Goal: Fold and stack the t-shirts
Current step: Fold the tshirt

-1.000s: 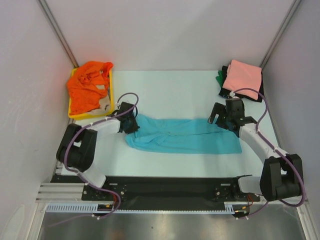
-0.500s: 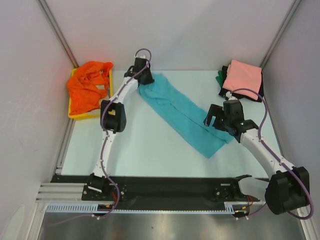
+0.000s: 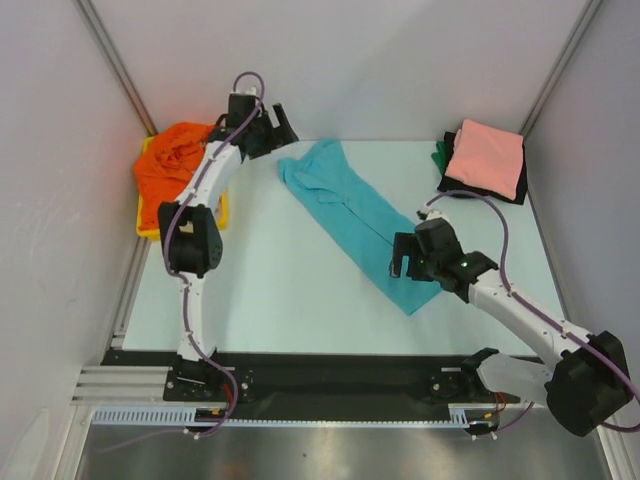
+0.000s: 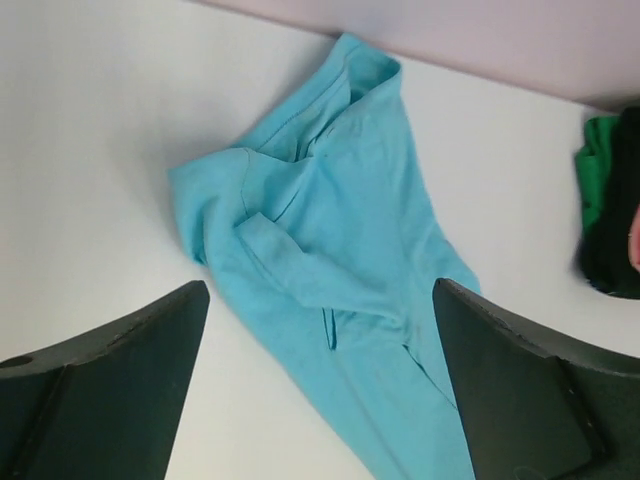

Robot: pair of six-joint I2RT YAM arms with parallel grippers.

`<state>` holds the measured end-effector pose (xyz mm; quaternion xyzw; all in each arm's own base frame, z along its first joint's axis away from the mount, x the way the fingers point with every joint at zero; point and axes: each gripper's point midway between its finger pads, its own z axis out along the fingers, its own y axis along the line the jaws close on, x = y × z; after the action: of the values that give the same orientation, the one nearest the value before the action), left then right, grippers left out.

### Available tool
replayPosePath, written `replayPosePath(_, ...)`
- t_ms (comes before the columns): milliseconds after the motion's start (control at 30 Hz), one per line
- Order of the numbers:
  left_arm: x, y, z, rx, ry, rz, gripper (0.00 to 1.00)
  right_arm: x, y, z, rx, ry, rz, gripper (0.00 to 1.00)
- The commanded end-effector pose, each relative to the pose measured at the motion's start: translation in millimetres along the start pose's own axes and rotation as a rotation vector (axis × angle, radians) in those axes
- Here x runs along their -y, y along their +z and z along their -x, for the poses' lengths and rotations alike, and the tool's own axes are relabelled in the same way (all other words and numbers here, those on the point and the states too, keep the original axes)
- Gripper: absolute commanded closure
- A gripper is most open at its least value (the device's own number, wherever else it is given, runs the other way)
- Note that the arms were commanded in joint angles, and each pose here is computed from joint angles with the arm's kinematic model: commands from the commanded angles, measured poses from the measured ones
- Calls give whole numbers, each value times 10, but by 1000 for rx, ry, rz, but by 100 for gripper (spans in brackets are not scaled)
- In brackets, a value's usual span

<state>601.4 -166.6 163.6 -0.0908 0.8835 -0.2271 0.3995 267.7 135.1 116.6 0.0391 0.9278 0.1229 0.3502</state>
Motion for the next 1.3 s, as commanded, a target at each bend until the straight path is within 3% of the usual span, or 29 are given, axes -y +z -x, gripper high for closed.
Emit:
replayPosePath(0,82,-786,551,108,2,26,0,-50,1,-233,-32,-67,-57,7)
replayPosePath(167,187,-1365,629,134,-9,56,0,-37,148,-560,-102,-135,-122,7)
replayPosePath(367,141,-1785,43,78,-49,12,0,74,310,-833,-176,-185,-229,13)
replayPosePath(467,120,-2005,-249,89,-60,-31,0,103,339,-894,-189,-196,-255,22)
replayPosePath(600,2,-2197,-609,52,-53,-21,0,160,425,-1054,-224,-210,-277,39)
replayPosePath(667,22,-2328,-660,67,-42,-37,0,175,457,-1108,-238,-205,-282,55)
replayPosePath(700,-36,-2322,-762,52,-38,-27,0,159,463,-1137,-246,-211,-282,70)
replayPosePath(800,-86,-2426,-873,50,-26,-17,0,51,474,-1181,-254,-206,-245,86)
replayPosePath(833,-79,-2478,-877,57,-21,-19,0,12,483,-1198,-260,-205,-233,98)
replayPosePath(1000,-153,-2584,-1037,46,-16,-3,0,-391,501,-1313,-302,-212,-129,100)
replayPosePath(1267,-271,-2814,-1274,57,-5,23,0,-2039,219,-1285,-301,-245,216,100)
